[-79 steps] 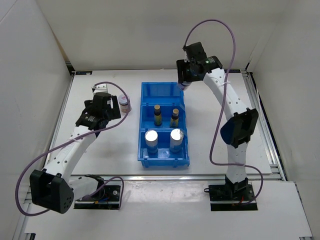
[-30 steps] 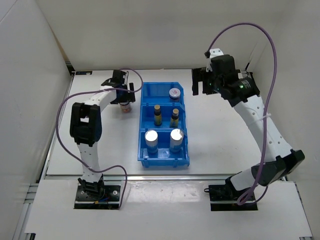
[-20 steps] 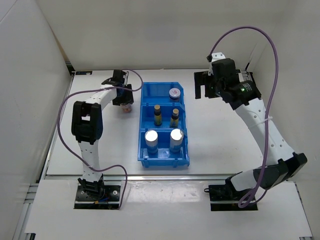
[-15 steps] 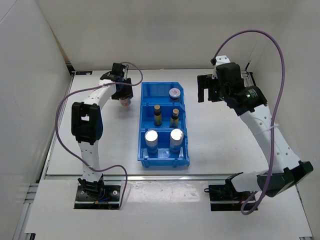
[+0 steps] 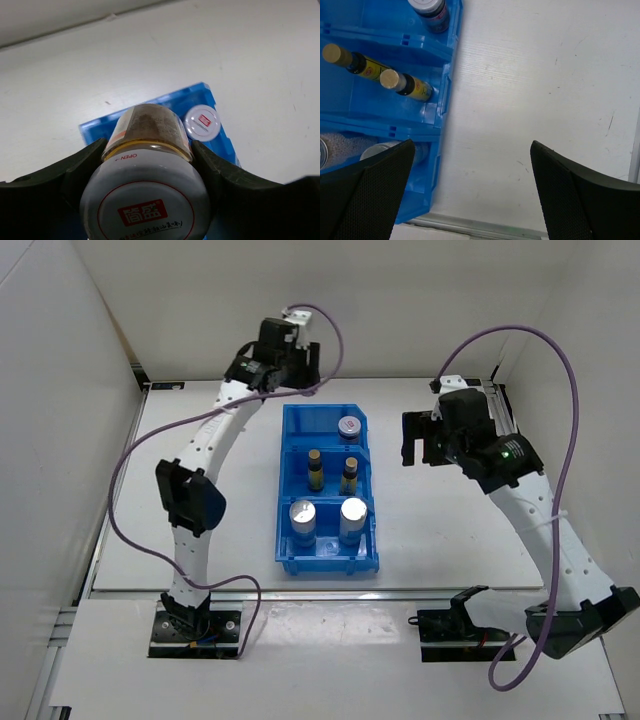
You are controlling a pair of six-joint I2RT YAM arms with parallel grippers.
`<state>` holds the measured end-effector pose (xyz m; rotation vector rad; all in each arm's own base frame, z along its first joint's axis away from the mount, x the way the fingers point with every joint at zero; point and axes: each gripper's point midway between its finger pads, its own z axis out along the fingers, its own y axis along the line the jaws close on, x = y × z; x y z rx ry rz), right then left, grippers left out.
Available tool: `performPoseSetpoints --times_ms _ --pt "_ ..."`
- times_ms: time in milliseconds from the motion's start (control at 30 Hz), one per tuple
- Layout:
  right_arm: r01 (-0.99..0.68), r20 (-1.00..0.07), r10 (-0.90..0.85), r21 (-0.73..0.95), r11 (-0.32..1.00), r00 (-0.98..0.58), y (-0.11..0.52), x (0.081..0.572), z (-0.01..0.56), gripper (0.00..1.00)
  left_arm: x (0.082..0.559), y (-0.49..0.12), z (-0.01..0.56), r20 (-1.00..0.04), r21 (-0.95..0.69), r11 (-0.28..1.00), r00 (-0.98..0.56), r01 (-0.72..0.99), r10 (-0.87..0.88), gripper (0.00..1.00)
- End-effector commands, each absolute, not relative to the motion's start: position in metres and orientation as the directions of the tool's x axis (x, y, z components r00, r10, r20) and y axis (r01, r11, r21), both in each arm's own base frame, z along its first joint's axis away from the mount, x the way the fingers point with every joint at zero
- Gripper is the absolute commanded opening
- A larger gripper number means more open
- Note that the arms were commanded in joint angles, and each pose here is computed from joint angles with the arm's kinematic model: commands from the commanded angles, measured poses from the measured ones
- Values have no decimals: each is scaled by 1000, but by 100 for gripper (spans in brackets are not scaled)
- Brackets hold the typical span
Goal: Organize the condiment bottles
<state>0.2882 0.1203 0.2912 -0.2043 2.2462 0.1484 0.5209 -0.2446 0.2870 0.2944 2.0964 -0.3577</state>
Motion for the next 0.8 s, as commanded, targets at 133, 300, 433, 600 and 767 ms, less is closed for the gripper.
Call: performPoseSetpoints --times_ms 133,300,433,600,767 --pt "-200 -788 -55 87 976 -613 114 262 294 99 527 -275 213 -780 -136 912 -609 386 142 29" --pt "-191 -770 -67 73 979 -635 105 248 287 99 530 -278 170 -732 -123 928 -663 353 155 36" --pt "-197 -773 -75 67 978 -630 102 242 288 99 532 -274 151 -711 -103 937 -684 333 165 42" --pt "-197 -767 -78 64 978 -636 101 241 286 99 531 -271 135 -690 -97 943 -704 317 166 65" --pt "-197 -773 -74 67 978 -630 100 239 289 100 529 -270 144 -700 -99 943 -696 319 161 85"
